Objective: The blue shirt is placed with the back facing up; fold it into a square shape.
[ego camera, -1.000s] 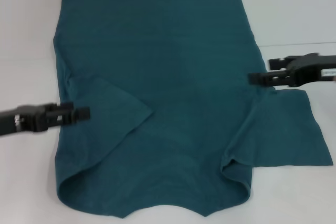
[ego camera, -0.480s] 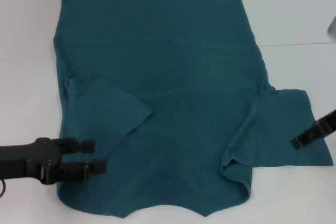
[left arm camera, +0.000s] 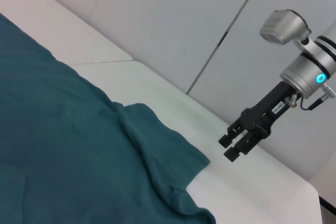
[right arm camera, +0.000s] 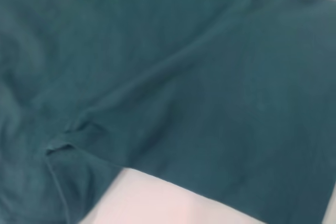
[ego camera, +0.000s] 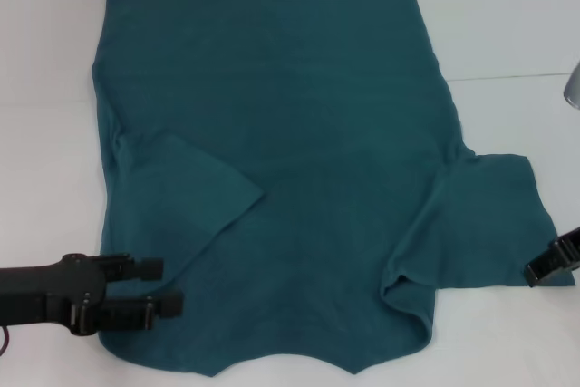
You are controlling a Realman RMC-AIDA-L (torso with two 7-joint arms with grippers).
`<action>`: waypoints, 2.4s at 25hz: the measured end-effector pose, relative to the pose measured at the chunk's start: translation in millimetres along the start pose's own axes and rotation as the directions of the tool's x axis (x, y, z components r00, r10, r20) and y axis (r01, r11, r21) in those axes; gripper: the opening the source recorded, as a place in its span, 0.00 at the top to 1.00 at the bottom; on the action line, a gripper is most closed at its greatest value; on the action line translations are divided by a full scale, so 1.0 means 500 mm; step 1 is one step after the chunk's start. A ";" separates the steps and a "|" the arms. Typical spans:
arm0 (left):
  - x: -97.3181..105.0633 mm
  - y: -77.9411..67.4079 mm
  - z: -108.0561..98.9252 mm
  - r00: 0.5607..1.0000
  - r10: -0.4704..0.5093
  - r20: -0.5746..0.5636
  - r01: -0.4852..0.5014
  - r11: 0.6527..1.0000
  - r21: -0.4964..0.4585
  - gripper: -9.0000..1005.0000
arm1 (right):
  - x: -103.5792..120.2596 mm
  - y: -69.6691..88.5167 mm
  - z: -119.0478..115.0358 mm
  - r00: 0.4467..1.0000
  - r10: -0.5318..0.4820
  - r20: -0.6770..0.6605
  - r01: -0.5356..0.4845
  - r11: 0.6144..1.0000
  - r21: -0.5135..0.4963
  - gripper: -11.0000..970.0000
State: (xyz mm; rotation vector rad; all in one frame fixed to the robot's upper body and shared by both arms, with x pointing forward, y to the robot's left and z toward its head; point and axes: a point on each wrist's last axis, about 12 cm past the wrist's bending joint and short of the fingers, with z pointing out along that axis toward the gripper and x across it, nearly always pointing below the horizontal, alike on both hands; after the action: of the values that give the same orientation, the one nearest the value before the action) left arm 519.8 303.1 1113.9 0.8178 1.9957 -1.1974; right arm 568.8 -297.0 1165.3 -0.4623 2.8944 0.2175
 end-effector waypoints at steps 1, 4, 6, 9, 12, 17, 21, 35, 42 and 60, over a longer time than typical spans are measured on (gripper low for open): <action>0.001 0.000 0.000 1.000 -0.001 -0.001 0.001 1.000 -0.001 0.18 | 0.004 -0.003 0.003 1.000 0.007 -0.001 -0.007 1.000 0.002 0.15; 0.002 0.001 0.004 1.000 -0.002 -0.002 0.002 1.000 -0.005 0.18 | 0.014 -0.016 0.010 1.000 0.030 0.005 -0.030 0.999 0.017 0.22; 0.002 0.001 0.006 1.000 -0.001 -0.003 0.001 1.000 -0.007 0.18 | 0.021 -0.024 0.015 0.999 0.047 0.013 -0.047 0.999 0.025 0.24; 0.003 0.001 0.009 1.000 -0.002 -0.003 0.002 1.000 -0.006 0.18 | 0.030 -0.040 0.021 0.997 0.072 0.033 -0.073 0.996 0.042 0.24; 0.004 0.002 0.011 1.000 -0.004 -0.002 0.004 1.000 -0.011 0.18 | 0.036 -0.051 0.028 0.995 0.093 0.048 -0.095 0.994 0.051 0.23; 0.006 0.001 0.015 1.000 -0.006 0.001 0.006 1.000 -0.009 0.18 | 0.039 -0.061 0.047 0.992 0.110 0.059 -0.114 0.992 0.059 0.24; 0.006 0.001 0.016 1.000 -0.007 0.001 0.007 1.000 -0.011 0.18 | 0.037 -0.065 0.058 0.991 0.116 0.072 -0.121 0.991 0.064 0.24; 0.008 0.004 0.019 1.000 -0.015 0.004 0.015 1.000 -0.018 0.18 | 0.030 -0.061 0.080 0.992 0.110 0.068 -0.114 0.992 0.061 0.24; 0.006 0.006 0.020 1.000 -0.013 0.006 0.013 1.000 -0.026 0.18 | 0.030 -0.061 0.087 0.991 0.119 0.067 -0.124 0.990 0.061 0.24; 0.003 0.007 0.020 1.000 -0.013 0.010 0.013 1.000 -0.026 0.17 | 0.009 -0.042 0.108 0.998 0.054 0.043 -0.057 0.995 0.082 0.49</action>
State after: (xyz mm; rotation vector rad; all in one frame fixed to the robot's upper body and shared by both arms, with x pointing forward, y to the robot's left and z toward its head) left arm 523.7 295.6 1107.3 0.7857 2.0079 -1.1784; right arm 580.9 -308.6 1109.4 -0.3598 2.8659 0.1124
